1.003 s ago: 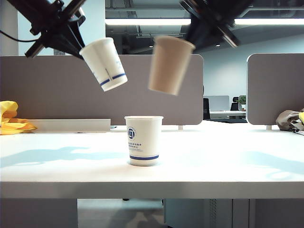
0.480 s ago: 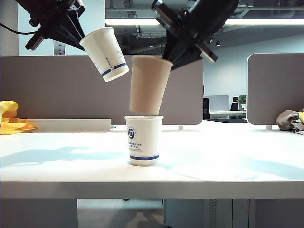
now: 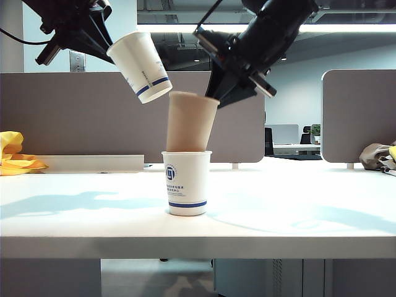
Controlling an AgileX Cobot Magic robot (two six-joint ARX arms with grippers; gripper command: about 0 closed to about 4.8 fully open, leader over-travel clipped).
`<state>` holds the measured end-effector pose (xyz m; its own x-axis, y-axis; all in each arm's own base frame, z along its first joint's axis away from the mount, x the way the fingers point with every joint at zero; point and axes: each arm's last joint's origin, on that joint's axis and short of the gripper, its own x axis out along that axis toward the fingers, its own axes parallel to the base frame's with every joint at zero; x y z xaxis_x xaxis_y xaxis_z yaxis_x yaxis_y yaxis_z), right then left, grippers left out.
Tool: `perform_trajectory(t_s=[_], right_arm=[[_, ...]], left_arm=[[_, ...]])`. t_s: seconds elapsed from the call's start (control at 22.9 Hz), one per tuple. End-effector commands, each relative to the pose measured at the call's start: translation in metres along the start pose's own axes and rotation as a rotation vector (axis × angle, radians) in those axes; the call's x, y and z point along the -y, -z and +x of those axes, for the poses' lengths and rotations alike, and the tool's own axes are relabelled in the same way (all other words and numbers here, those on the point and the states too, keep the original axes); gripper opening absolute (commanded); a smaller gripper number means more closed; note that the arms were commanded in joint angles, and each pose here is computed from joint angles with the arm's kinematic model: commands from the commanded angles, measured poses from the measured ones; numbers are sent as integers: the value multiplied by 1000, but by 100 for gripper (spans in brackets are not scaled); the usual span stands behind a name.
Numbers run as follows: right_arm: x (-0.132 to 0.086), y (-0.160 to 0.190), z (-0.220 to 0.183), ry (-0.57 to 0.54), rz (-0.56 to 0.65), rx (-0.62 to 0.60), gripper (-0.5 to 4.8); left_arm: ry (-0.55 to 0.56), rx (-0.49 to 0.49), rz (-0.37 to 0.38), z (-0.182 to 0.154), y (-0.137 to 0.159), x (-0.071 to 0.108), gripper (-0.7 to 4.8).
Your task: Pick up all the paper cups on the table one by one and stack them together.
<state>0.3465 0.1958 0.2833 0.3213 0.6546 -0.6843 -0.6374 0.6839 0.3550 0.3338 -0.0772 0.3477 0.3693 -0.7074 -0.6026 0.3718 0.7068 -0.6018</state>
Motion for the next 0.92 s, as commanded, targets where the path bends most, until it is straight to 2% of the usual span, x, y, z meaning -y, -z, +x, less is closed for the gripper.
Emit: perform_trajectory(t_s=[0.04, 0.13, 0.26, 0.31, 0.44, 0.61, 0.92], right_arm=[[1, -1, 3, -2, 1, 6, 72], [1, -2, 3, -3, 0, 12, 107], [1, -3, 3, -3, -4, 25, 112], [1, -4, 3, -3, -5, 27, 134], [0, -3, -2, 9, 3, 19, 249], [-4, -8, -18, 113, -17, 74, 254], [-10, -14, -55, 154, -29, 161, 253]], left_arm=[[26, -1, 13, 1, 0, 5, -6], [35, -9, 23, 4, 1, 10, -6], [35, -10, 26, 5, 1, 11, -6], [38, -13, 29, 7, 1, 13, -6], [19, -13, 24, 9, 2, 13, -6], [-1, -51, 5, 19, 5, 12, -6], [-16, -158, 2, 63, 11, 12, -6]])
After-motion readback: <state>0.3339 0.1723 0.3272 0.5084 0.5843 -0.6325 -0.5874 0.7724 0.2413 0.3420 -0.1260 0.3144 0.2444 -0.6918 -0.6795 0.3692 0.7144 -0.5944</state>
